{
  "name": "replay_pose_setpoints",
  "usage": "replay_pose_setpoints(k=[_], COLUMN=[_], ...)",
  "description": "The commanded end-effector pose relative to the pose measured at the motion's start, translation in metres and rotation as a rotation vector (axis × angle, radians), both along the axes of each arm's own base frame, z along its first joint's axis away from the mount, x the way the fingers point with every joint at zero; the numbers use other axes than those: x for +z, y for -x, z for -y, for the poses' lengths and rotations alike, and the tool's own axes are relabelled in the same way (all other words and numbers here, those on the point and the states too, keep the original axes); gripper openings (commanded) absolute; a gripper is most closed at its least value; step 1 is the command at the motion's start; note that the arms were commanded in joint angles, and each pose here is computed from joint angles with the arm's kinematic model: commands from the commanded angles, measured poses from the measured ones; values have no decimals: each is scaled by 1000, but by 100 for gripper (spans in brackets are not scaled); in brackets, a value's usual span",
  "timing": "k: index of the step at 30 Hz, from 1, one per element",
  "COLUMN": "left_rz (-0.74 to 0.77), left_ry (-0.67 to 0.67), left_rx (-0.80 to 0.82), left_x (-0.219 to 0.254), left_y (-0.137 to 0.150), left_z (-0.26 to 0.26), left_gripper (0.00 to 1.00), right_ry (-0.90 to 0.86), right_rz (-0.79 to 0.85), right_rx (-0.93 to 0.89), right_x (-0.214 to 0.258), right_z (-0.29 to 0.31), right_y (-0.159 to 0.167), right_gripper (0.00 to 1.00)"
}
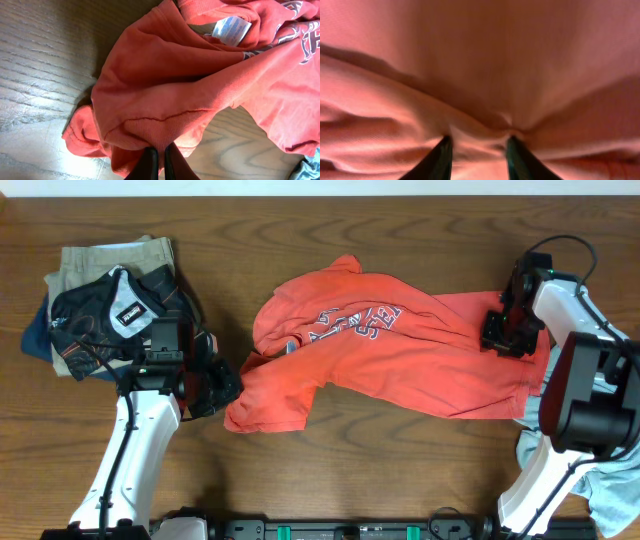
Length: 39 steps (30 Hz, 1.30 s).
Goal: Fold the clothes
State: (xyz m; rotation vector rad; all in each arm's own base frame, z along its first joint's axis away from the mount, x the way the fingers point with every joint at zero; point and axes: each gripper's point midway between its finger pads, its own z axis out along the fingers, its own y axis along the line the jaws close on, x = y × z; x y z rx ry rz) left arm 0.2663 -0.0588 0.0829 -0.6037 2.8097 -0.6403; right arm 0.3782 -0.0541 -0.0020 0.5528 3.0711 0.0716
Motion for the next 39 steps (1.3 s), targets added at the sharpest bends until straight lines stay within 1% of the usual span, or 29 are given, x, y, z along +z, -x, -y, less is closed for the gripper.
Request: replay_pose_setpoints(k=[1,3,7,11,13,16,19,20,22,24,27,30,31,33,34,37,39], left_rz=[-13,-13,-13,-10,-8,-5,-4,-4,-4,-4,-4,-4,-5,-5,-5,-6,-6], left_ry=[-10,-10,-11,-11,-11,-11,-11,-11,-11,-11,-11,-11,-11,-11,-11,-11,-11], left_rx=[-5,-5,-5,-5,-5,-5,-5,-5,-5,-5,-5,-5,-5,-5,-5,-5,-5], left_x=[-5,-5,-5,-5,-4,-4,-4,-4,-4,-4,-4,-4,-4,-4,-4,-4,-4], left_y=[3,3,3,3,2,2,1,1,1,1,1,1,2,2,2,2,2], left_z=[-2,-2,-2,-2,-2,-2,-2,-2,-2,-2,-2,-2,-2,-2,-2,-2,-2], left_gripper=[6,6,6,6,6,6,7,6,6,6,6,6,6,6,6,6,6], right_ry=[-8,-13,-50,-58,-67,-98,-101,-94,-78,-43,0,30,33,55,92,124,59], right_rz=[51,112,304,493,578,652,652,641,625,596,526,418,373,279,215,165,167], right_rx=[13,22,46,12,30,75,107,112,104,66,-7,-70,-83,-110,-162,-224,-220], right_x=[-15,-22,-25,-11,0,16,32,40,57,75,101,110,109,102,95,80,67], right_z=[-4,-8,-23,-34,-43,-57,-57,-53,-43,-27,-3,13,16,23,30,35,22], right_y=[-3,-13,-51,-91,-109,-126,-128,-126,-119,-104,-69,-29,-16,7,22,37,38], right_gripper=[32,32,32,33,33,42,47,49,60,63,64,64,62,55,55,56,55])
